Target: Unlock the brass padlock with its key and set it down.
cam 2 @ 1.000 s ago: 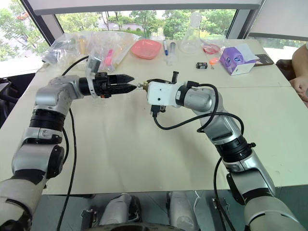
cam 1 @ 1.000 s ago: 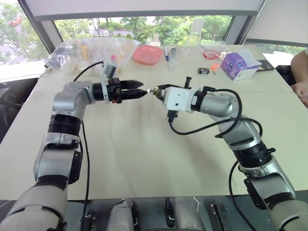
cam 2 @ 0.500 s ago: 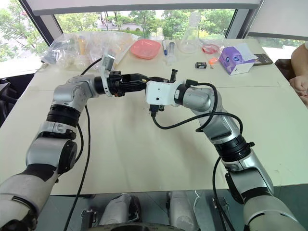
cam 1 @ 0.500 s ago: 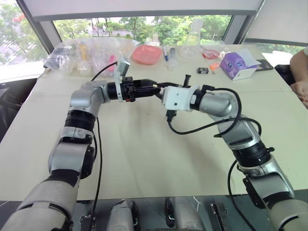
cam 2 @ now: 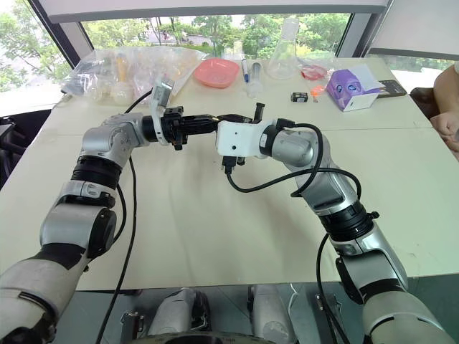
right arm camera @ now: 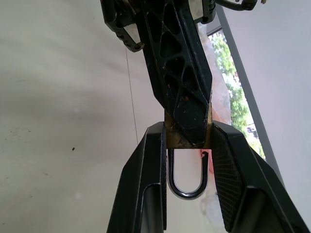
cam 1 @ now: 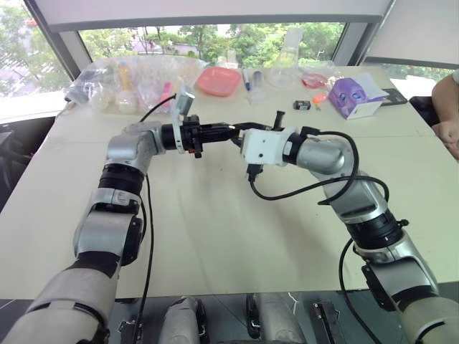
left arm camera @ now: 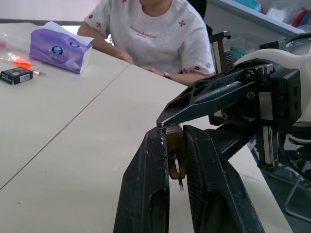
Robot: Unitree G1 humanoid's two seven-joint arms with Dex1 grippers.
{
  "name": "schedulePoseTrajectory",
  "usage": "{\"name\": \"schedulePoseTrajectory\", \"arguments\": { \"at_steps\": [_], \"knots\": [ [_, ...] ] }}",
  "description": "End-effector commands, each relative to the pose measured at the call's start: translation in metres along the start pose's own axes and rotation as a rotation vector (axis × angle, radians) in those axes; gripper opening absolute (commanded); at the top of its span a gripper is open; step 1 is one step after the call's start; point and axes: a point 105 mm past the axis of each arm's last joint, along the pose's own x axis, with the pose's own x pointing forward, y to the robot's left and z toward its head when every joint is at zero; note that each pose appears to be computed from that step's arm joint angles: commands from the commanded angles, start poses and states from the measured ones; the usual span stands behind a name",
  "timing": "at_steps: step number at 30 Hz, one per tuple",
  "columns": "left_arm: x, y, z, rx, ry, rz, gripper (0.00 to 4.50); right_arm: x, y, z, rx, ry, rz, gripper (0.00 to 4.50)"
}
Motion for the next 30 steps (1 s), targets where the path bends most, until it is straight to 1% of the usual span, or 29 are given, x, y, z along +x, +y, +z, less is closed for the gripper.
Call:
{"name": "schedulePoseTrajectory", "arguments": {
  "at_steps": [1,2,5,9,11,12,16,18,20,22,25,30],
  "knots": [
    [-0.013,0.004,0.018,0.043,-0.043,0.048,0.03,-0.021,-0.016,0.008,0.156,-0.034,-0.099,0.69],
    [-0.013,0.004,0.018,0.041,-0.044,0.048,0.03,-0.024,-0.017,0.009,0.209,-0.042,-0.120,0.69],
    [-0.014,0.003,0.018,0.039,-0.043,0.046,0.03,-0.029,-0.018,0.013,0.285,-0.051,-0.131,0.69],
    [-0.012,0.001,0.017,0.034,-0.043,0.037,0.03,-0.029,-0.017,0.012,0.253,-0.028,-0.126,0.69],
    [-0.011,0.001,0.016,0.036,-0.037,0.033,0.00,-0.027,-0.014,0.013,0.260,-0.038,-0.093,1.76],
    [-0.011,0.001,0.016,0.039,-0.037,0.034,0.00,-0.027,-0.016,0.012,0.239,-0.029,-0.107,2.16],
    [-0.012,0.002,0.018,0.047,-0.042,0.044,0.00,-0.033,-0.021,0.010,0.201,-0.009,-0.121,4.30],
    [-0.014,0.002,0.019,0.041,-0.049,0.044,0.00,-0.041,-0.024,0.014,0.263,-0.037,-0.136,4.30],
    [-0.015,0.001,0.019,0.030,-0.054,0.037,0.00,-0.047,-0.033,0.016,0.368,-0.072,-0.190,4.30],
    [-0.015,-0.001,0.019,0.021,-0.057,0.025,0.00,-0.050,-0.041,0.015,0.427,-0.080,-0.240,4.30],
    [-0.014,-0.008,0.018,0.010,-0.061,-0.011,0.00,-0.049,-0.047,0.011,0.451,-0.066,-0.290,4.30],
    [-0.013,-0.018,0.021,0.016,-0.060,-0.053,0.00,-0.041,-0.042,0.011,0.459,-0.065,-0.280,4.30]
  ]
}}
